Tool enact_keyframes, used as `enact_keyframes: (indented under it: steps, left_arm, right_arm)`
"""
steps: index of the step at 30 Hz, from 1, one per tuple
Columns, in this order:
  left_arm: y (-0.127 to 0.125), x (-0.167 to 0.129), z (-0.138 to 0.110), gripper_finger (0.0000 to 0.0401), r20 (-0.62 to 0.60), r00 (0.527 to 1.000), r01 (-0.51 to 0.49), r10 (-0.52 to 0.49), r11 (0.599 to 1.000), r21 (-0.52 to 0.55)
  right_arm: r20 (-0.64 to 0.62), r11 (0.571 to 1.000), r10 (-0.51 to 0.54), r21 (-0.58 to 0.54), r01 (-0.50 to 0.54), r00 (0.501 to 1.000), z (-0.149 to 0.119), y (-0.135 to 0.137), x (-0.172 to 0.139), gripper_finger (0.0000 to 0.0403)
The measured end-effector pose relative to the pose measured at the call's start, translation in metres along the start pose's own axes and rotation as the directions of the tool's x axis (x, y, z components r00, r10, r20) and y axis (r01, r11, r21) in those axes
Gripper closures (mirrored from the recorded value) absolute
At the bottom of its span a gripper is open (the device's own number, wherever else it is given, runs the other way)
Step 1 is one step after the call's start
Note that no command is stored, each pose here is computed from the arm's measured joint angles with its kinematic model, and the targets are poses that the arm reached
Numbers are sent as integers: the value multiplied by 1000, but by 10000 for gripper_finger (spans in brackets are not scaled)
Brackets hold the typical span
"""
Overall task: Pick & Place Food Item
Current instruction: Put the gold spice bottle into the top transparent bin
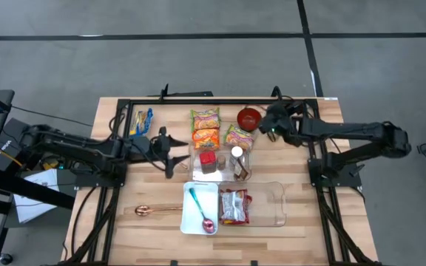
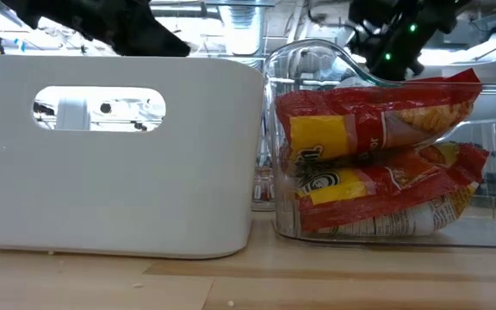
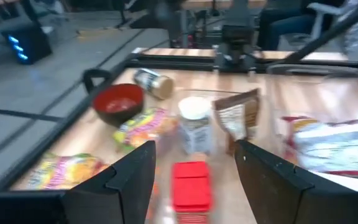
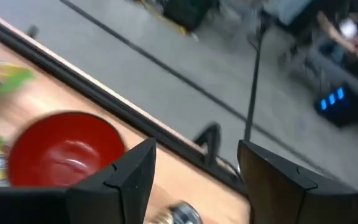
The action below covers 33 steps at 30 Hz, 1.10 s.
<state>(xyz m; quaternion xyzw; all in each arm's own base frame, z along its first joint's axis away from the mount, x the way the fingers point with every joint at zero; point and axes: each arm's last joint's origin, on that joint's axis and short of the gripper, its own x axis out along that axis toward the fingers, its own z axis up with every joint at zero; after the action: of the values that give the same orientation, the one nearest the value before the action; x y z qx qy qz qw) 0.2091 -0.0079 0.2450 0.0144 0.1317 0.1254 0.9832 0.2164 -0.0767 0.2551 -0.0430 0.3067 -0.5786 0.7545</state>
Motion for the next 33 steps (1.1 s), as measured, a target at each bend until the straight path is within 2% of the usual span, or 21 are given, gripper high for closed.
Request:
enact_keyframes:
  steps: [4, 9, 19, 26, 33]
  left_arm:
    - [-10, -3, 0, 188, 4, 999, 38, -38, 999, -8]
    - [-11, -3, 0, 188, 10, 1000, -11, 11, 1000, 7]
    - [-10, -3, 0, 188, 10, 1000, -30, 30, 1000, 2]
    - [-10, -3, 1, 188, 16, 999, -29, 30, 999, -22]
    - [-10, -3, 3, 188, 35, 999, -28, 29, 999, -38]
  right_arm:
    - [-73, 998, -40, 42, 43, 997, -6, -10, 14, 182]
    - [-123, 996, -82, 32, 87, 989, -19, -16, 26, 182]
    - [-253, 981, -90, 142, 129, 963, -30, -34, 49, 182]
    - [-336, 970, -31, 217, 110, 941, -45, -37, 56, 182]
    - [-441, 918, 80, 381, 107, 894, -73, -43, 71, 182]
